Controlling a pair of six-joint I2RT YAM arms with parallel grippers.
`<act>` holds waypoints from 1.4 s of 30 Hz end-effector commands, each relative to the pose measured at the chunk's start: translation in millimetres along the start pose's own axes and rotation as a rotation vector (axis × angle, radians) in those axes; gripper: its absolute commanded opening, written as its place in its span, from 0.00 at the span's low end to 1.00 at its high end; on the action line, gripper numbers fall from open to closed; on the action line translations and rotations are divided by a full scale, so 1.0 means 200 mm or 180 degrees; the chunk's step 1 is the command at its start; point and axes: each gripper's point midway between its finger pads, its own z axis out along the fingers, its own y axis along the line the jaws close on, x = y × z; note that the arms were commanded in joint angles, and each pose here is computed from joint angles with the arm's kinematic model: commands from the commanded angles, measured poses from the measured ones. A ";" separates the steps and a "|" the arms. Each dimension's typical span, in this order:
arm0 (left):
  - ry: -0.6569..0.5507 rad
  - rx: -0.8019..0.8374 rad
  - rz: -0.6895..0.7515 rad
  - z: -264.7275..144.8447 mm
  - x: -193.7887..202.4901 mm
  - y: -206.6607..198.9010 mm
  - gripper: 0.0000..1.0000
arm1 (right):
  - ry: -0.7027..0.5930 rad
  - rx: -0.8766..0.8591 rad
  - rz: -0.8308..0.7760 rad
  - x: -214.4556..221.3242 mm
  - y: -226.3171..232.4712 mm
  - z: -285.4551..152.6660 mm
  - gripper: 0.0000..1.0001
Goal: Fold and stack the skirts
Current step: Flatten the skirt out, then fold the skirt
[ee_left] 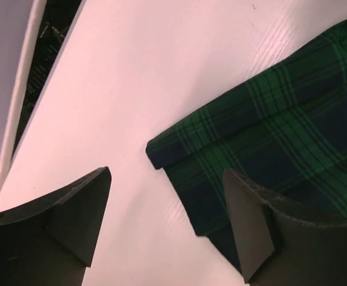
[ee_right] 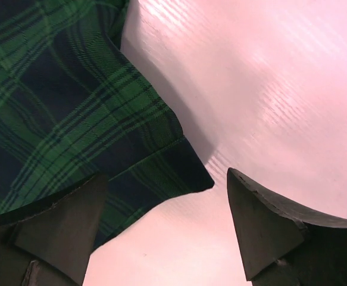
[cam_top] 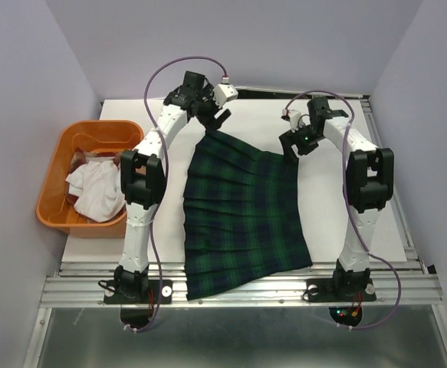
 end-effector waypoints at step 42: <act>0.0374 -0.0889 -0.0345 0.32 0.30 0.34 0.00 | -0.0424 0.0624 0.0118 -0.15 -0.26 0.06 0.01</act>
